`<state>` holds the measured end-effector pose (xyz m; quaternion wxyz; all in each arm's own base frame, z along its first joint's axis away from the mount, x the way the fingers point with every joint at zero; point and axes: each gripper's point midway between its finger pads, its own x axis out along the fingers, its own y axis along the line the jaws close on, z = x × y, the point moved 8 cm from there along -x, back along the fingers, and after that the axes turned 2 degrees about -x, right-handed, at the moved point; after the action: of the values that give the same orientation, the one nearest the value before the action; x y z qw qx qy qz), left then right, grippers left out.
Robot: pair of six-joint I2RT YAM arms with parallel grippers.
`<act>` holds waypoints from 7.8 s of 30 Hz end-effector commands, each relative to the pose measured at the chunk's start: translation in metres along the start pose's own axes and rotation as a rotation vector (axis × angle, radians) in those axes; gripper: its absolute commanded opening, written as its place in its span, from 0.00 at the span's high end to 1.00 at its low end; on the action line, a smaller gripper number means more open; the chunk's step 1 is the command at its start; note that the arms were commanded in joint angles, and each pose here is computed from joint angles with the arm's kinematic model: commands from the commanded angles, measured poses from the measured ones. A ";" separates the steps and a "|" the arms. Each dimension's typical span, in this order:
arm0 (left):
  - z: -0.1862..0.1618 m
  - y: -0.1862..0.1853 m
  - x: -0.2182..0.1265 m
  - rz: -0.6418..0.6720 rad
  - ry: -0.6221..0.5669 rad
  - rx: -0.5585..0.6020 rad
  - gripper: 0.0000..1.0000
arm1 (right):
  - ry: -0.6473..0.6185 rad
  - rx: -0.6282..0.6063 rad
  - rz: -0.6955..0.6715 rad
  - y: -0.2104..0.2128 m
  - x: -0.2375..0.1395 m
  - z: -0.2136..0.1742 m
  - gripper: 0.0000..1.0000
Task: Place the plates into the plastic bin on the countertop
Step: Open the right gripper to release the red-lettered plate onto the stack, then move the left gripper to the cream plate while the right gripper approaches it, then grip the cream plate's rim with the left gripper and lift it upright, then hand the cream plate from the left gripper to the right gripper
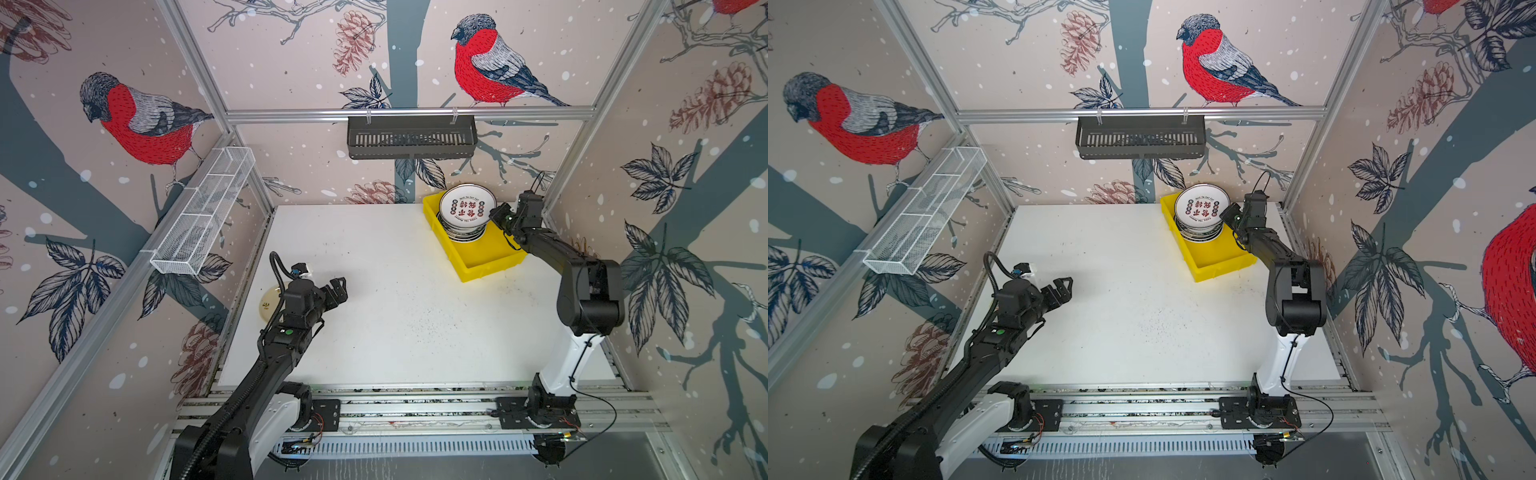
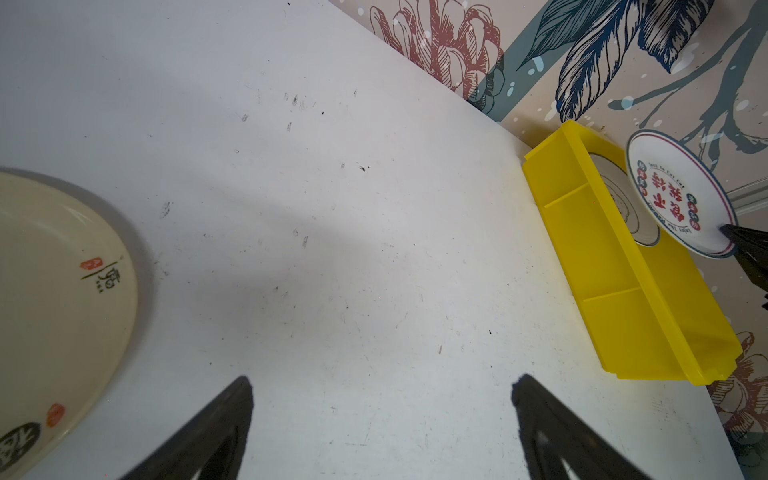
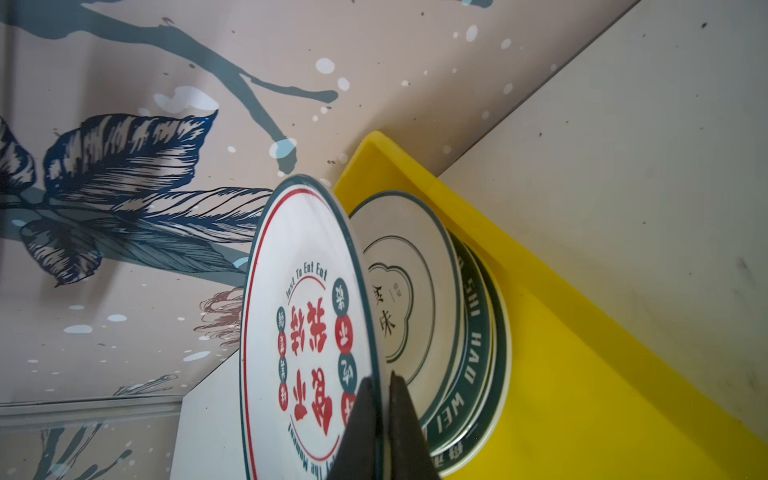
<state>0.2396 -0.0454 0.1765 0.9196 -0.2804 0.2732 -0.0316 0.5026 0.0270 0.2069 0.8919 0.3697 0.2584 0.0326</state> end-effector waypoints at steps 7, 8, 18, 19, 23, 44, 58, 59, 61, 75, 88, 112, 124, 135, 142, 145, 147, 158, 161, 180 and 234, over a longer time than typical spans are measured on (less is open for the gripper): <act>0.003 -0.003 -0.002 -0.010 -0.022 -0.016 0.03 | 0.010 -0.007 -0.011 -0.003 0.033 -0.004 1.00; 0.003 -0.003 -0.001 -0.011 -0.020 -0.015 0.03 | 0.015 -0.012 -0.013 -0.002 0.035 -0.004 0.98; 0.003 -0.004 -0.002 -0.007 -0.022 -0.010 0.03 | 0.041 -0.056 -0.037 0.002 0.040 -0.006 0.26; 0.003 -0.004 -0.001 -0.005 -0.024 -0.007 0.03 | 0.035 -0.070 -0.033 0.006 0.036 -0.004 0.22; 0.001 -0.004 0.003 0.041 -0.019 0.024 0.03 | -0.004 -0.157 -0.054 0.027 0.015 -0.004 0.00; -0.005 0.050 -0.010 0.606 -0.135 -0.043 0.02 | 0.161 -0.505 0.282 0.154 -0.081 -0.145 0.00; -0.010 0.059 0.023 0.626 0.010 0.009 0.02 | 0.342 -0.520 0.340 0.141 -0.104 -0.188 0.00; -0.009 0.060 0.025 0.639 0.020 0.013 0.02 | 0.342 -0.526 0.342 0.141 -0.106 -0.188 0.00; -0.008 0.061 0.031 0.677 0.048 0.032 0.02 | 0.346 -0.536 0.342 0.139 -0.110 -0.188 0.00; -0.028 0.062 0.074 0.627 0.279 0.075 0.02 | 0.345 -0.563 0.318 0.126 -0.120 -0.183 0.00; -0.032 0.046 0.082 0.469 0.331 0.070 0.02 | 0.348 -0.548 0.306 0.121 -0.114 -0.182 0.01; -0.045 -0.087 0.088 -0.090 0.408 0.075 0.02 | 0.415 -0.488 0.324 0.098 -0.112 -0.194 0.03; 0.005 -0.069 0.043 0.235 0.092 0.096 0.02 | 0.561 -0.405 0.488 0.101 -0.099 -0.237 0.07; 0.008 0.021 0.025 0.452 0.020 -0.147 0.02 | 0.740 -0.459 0.600 0.146 -0.078 -0.314 0.10; 0.005 0.054 0.027 0.532 0.040 -0.224 0.03 | 0.774 -0.476 0.590 0.152 -0.074 -0.331 0.13; 0.001 0.063 0.028 0.542 0.045 -0.249 0.04 | 0.765 -0.494 0.576 0.152 -0.075 -0.328 0.13; -0.002 0.066 0.031 0.519 0.053 -0.269 0.12 | 0.765 -0.497 0.575 0.152 -0.076 -0.326 0.14; -0.020 0.078 0.046 0.536 0.119 -0.265 0.40 | 0.746 -0.501 0.544 0.144 -0.077 -0.309 0.17; -0.025 0.081 0.048 0.547 0.144 -0.252 0.46 | 0.741 -0.500 0.540 0.142 -0.077 -0.306 0.18; -0.055 0.072 0.083 0.300 0.354 -0.269 0.92 | 0.743 -0.485 0.520 0.136 -0.074 -0.303 0.23; 0.008 -0.112 0.075 -0.334 0.235 -0.085 1.00 | 0.670 -0.354 0.628 0.117 -0.093 -0.250 0.43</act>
<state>0.3143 -0.1385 0.1930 0.8526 -0.3458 0.3504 -0.1750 0.3149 0.2511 0.1700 0.7543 0.2415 0.4162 0.4467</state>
